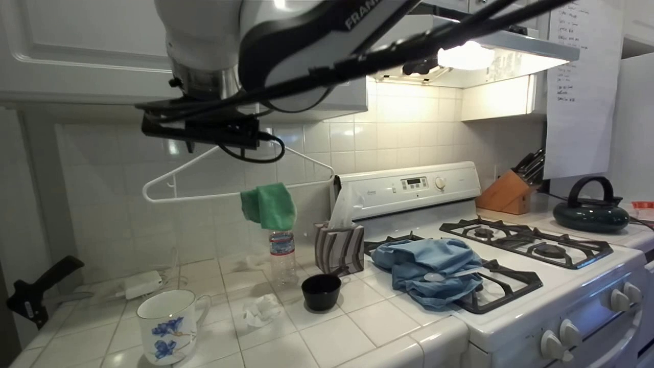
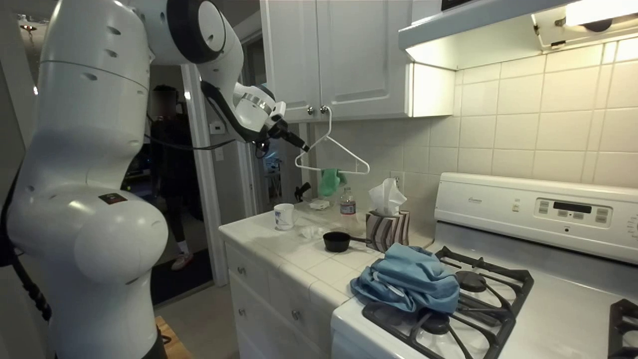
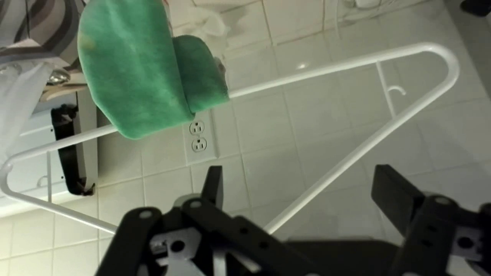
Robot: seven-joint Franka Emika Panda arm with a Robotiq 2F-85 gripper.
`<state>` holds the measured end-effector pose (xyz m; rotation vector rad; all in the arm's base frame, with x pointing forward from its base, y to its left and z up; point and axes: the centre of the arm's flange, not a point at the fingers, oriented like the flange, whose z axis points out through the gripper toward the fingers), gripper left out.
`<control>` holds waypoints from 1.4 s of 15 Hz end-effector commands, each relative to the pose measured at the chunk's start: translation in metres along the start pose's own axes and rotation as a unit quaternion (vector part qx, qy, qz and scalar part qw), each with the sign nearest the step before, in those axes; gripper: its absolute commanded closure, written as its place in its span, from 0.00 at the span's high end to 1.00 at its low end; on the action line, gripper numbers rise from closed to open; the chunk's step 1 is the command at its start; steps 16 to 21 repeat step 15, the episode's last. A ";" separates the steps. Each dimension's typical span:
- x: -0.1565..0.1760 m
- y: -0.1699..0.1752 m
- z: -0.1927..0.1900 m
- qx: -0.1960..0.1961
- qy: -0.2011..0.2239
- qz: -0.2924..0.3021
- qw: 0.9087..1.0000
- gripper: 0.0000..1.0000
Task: Hang the green towel on the coat hanger
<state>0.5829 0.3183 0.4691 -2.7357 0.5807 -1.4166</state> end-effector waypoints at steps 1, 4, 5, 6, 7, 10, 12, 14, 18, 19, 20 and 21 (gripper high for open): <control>0.009 0.028 -0.047 0.006 -0.096 -0.018 0.995 1.00; 0.008 0.044 -0.054 0.003 -0.174 -0.036 0.984 1.00; 0.009 0.047 -0.053 0.004 -0.199 -0.042 0.979 1.00; 0.007 0.053 -0.049 0.002 -0.225 -0.049 0.973 1.00; 0.007 0.057 -0.044 0.004 -0.248 -0.059 0.967 1.00; -0.008 0.046 -0.019 0.008 -0.257 -0.056 0.965 1.00; -0.002 0.056 -0.015 0.008 -0.276 -0.063 0.959 1.00; -0.001 0.058 -0.014 0.009 -0.278 -0.065 0.958 1.00; -0.001 0.057 -0.015 0.010 -0.278 -0.066 0.958 1.00; -0.001 0.057 -0.015 0.010 -0.278 -0.066 0.958 1.00; -0.001 0.057 -0.015 0.010 -0.278 -0.066 0.958 1.00; -0.001 0.057 -0.015 0.010 -0.278 -0.066 0.958 1.00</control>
